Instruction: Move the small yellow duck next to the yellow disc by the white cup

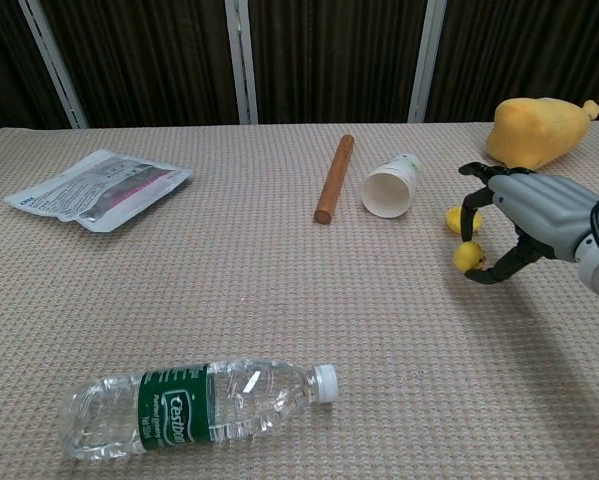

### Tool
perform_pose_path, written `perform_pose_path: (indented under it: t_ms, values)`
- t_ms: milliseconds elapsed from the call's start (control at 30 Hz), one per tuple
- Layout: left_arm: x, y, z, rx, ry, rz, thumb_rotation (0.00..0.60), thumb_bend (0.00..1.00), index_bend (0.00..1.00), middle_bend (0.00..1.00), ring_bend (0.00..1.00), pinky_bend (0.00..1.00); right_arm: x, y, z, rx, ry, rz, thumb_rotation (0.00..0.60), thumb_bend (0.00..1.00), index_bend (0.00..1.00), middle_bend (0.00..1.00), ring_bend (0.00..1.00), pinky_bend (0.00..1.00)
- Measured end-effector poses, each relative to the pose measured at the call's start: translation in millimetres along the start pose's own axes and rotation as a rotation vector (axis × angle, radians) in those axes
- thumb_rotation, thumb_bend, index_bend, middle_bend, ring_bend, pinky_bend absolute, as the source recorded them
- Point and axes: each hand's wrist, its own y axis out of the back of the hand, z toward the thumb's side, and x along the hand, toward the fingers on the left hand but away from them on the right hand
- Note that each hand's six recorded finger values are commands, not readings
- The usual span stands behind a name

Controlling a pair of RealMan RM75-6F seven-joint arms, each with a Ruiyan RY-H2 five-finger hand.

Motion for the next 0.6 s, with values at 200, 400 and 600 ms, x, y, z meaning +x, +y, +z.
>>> perform_pose_path:
  t_ms: [200, 400, 600]
  values:
    - [0.1, -0.9, -1.0, -0.024, 0.002, -0.004, 0.600, 0.00, 0.00, 0.00, 0.00, 0.20, -19.0, 2.9, 2.6, 0.015, 0.009, 0.010, 0.600, 0.18, 0.51, 0.00, 0.00, 0.00]
    - [-0.4, -0.3, 1.1, -0.030, -0.011, -0.003, 0.600, 0.00, 0.00, 0.00, 0.00, 0.20, -34.3, 1.7, 3.5, 0.035, 0.016, 0.021, 0.600, 0.18, 0.51, 0.00, 0.00, 0.00]
    - [-0.1, -0.3, 4.4, -0.034, -0.026, -0.004, 0.600, 0.00, 0.00, 0.00, 0.00, 0.20, -50.7, 2.5, 5.2, 0.049, 0.022, 0.024, 0.600, 0.18, 0.51, 0.00, 0.00, 0.00]
